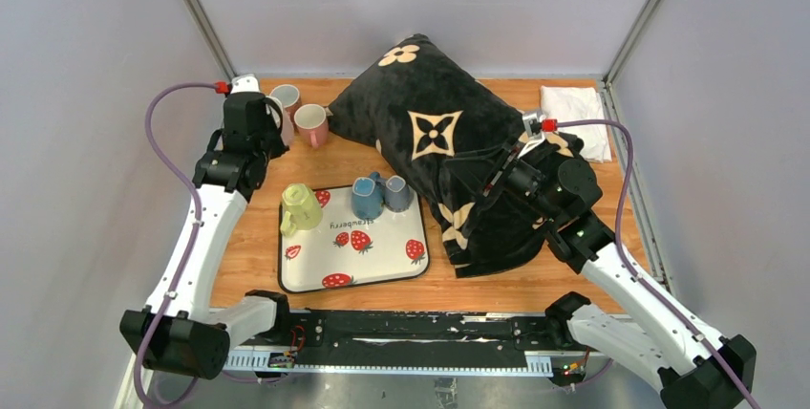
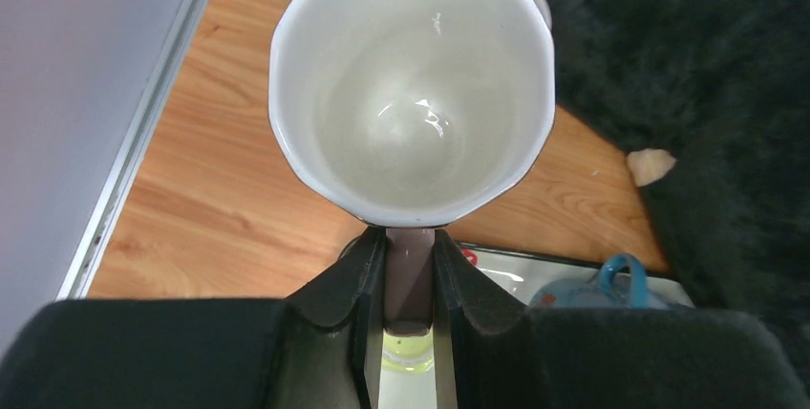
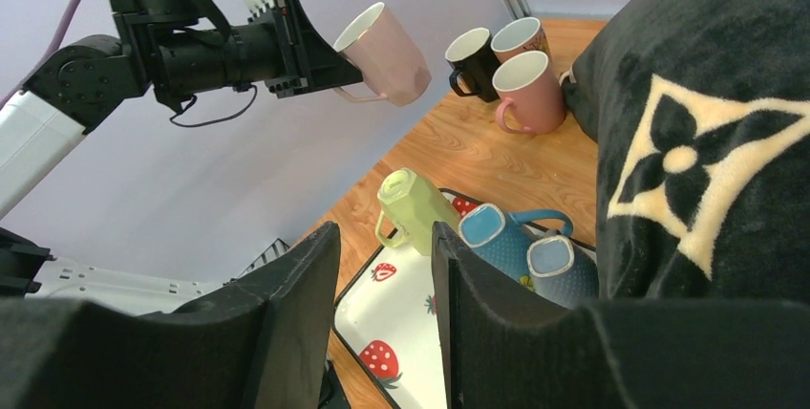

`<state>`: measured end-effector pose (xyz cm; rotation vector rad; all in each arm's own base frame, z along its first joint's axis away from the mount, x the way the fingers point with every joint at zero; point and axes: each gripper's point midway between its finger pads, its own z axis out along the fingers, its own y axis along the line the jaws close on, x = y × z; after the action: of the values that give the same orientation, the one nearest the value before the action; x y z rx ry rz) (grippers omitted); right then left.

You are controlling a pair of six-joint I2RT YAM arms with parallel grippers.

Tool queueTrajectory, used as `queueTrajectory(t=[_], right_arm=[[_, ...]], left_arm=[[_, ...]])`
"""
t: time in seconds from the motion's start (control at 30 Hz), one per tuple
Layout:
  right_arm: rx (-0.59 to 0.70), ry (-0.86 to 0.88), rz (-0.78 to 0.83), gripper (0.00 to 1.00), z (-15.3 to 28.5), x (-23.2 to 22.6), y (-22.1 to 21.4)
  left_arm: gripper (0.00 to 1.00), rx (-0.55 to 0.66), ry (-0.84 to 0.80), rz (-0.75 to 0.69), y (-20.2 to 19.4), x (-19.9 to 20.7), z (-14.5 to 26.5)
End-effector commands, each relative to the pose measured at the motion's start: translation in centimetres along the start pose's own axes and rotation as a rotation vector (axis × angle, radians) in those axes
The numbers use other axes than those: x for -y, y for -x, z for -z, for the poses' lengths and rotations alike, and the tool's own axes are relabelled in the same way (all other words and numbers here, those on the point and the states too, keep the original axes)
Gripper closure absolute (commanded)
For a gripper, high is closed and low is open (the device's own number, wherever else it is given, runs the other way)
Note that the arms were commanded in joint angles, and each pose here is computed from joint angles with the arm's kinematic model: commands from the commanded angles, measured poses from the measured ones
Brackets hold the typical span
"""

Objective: Turn the mug right side up
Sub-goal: Place the cup at the corner of the board.

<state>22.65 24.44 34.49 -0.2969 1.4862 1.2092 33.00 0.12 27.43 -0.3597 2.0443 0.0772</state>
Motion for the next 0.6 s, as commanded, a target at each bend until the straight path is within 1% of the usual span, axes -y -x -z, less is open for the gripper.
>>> queueTrajectory(t=[0.0,0.4,0.57], right_arm=[[0.015,-0.004,0.033,0.55,0.4,-0.5,0.6],[-0.015,-0.047,0.118,0.55,1.5,-0.1,0.8],[-0.03,-0.072,0.167,0.55,2.2,0.1,0.9]], left_arm=[[1.0,0.119,0.077,0.065,2.8,-1.3,-1.3],[1.0,0.097,0.076,0.101,0.6,-1.0,-5.5],[1.0,0.077,0.116,0.113,-0.6,-1.2,-7.6]])
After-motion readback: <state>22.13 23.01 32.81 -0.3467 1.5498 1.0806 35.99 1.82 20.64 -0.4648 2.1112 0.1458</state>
